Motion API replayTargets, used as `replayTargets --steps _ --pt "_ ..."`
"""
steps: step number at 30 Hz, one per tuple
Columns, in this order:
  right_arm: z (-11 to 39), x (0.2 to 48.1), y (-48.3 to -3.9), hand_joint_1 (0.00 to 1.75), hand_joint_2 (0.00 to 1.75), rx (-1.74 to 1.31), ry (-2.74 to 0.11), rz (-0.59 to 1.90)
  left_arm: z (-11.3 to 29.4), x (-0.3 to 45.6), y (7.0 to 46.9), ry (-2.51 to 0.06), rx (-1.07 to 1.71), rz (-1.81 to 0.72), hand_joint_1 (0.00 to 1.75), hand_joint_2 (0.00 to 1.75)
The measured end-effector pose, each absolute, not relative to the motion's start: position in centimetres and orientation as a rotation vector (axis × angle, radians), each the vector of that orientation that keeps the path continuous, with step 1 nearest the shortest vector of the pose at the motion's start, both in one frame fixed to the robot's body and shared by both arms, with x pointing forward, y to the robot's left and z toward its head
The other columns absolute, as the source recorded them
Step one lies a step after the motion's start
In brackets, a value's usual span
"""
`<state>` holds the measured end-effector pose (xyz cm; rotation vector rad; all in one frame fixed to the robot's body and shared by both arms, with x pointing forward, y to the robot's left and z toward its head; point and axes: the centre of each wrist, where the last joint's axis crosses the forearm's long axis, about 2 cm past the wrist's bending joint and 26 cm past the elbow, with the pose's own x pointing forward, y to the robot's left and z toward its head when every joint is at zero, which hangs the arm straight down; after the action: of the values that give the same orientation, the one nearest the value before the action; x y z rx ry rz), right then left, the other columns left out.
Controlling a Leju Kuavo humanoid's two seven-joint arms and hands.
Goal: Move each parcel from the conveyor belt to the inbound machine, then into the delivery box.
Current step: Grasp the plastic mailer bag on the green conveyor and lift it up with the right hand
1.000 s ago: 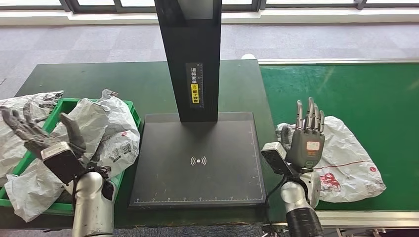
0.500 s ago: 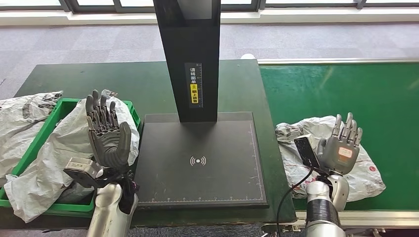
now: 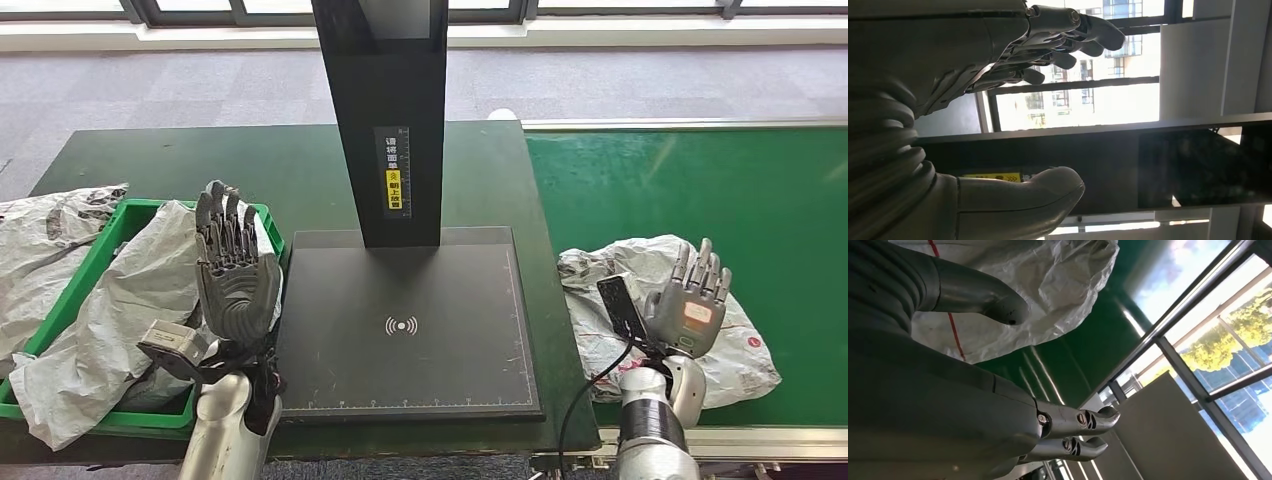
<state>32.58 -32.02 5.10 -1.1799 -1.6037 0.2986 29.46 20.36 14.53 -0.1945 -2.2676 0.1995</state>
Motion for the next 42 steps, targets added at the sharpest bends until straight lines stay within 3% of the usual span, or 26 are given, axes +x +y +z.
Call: replayTargets --steps 3,9,21,25,42 --pt "4.2 32.6 -32.4 0.00 1.75 -1.085 -1.543 0.216 14.5 29.4 20.2 -2.268 -0.203 0.182 0.00 1.75" --pt "1.3 31.7 -32.6 0.00 1.75 -0.603 -1.370 0.027 14.2 29.1 20.0 -2.260 -0.214 0.158 0.00 1.75" --pt "0.8 31.7 -32.4 0.00 1.75 -0.474 -1.301 -0.030 14.3 29.0 19.8 -2.263 -0.203 0.108 0.00 1.75" --pt "0.7 31.6 -32.4 1.75 1.75 -0.468 -1.265 -0.019 14.2 29.0 19.7 -2.261 -0.208 0.105 0.00 1.75" --pt "0.7 31.8 -32.3 1.75 1.75 -0.437 -1.247 -0.021 13.9 29.0 19.5 -2.246 -0.212 0.103 0.00 1.75"
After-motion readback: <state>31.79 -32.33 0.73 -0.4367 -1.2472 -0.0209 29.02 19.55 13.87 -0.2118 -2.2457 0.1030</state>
